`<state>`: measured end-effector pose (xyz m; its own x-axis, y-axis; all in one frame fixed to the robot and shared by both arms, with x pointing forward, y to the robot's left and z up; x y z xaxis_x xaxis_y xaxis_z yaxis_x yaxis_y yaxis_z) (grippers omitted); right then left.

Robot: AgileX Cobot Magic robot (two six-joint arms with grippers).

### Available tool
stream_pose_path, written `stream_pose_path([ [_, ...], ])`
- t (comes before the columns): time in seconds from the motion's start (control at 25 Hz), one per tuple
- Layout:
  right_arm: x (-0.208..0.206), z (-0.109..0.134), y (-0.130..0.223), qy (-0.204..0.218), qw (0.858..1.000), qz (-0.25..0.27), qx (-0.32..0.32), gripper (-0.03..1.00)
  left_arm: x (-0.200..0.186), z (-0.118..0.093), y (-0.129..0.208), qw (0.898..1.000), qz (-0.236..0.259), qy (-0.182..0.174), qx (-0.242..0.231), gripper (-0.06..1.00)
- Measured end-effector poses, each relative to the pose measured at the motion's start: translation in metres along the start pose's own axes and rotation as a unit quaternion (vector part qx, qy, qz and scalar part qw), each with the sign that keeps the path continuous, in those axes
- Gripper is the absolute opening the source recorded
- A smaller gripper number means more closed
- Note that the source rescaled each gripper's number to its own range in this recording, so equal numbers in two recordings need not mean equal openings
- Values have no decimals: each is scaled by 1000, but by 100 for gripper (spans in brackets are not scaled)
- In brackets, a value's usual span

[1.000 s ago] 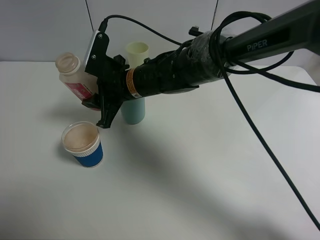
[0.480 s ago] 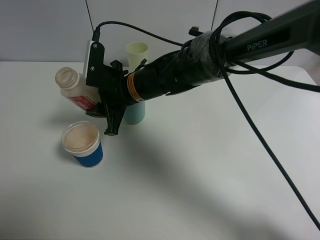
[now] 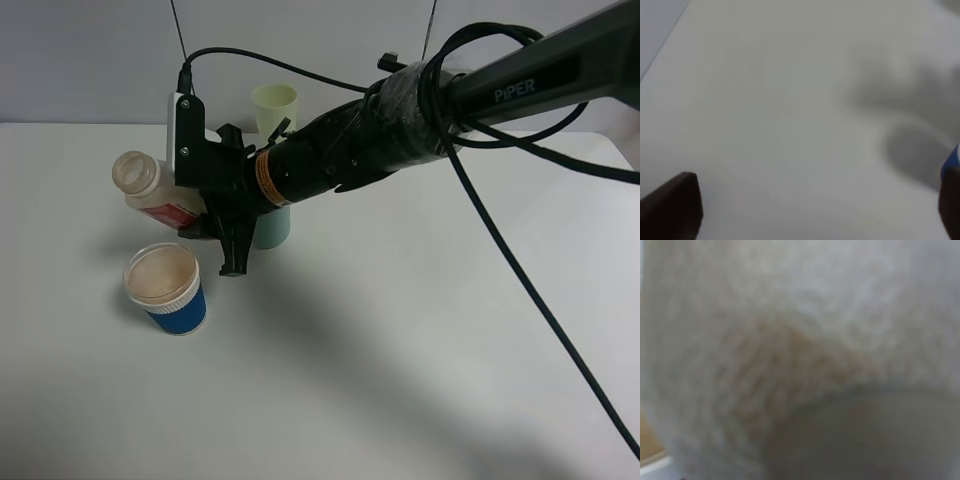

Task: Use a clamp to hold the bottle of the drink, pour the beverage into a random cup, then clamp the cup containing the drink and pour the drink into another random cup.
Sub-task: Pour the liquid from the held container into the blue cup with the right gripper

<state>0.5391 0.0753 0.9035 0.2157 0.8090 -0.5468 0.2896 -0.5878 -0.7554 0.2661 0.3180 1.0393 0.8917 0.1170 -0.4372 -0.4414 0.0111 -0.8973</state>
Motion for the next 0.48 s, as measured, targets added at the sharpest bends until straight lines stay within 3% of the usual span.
stream_pose_path([
  [0.48, -2, -5, 10, 11, 999, 31, -32, 1, 0, 0, 0, 1000, 0, 0, 0, 88],
])
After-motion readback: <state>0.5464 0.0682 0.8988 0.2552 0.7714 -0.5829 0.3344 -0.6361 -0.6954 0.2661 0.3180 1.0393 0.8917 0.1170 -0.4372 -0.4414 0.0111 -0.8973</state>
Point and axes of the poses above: a point on each arm's last joint axis where the gripper is mounted, x pointing out along that axis toward the gripper, z along the wrist's bending axis when the last joint is at zero, y = z × x, the point moved 4 cm from there along x, pointing out along that axis toward the gripper, and after that the axes turned 9 degrees about x, right-handed, at the moved point
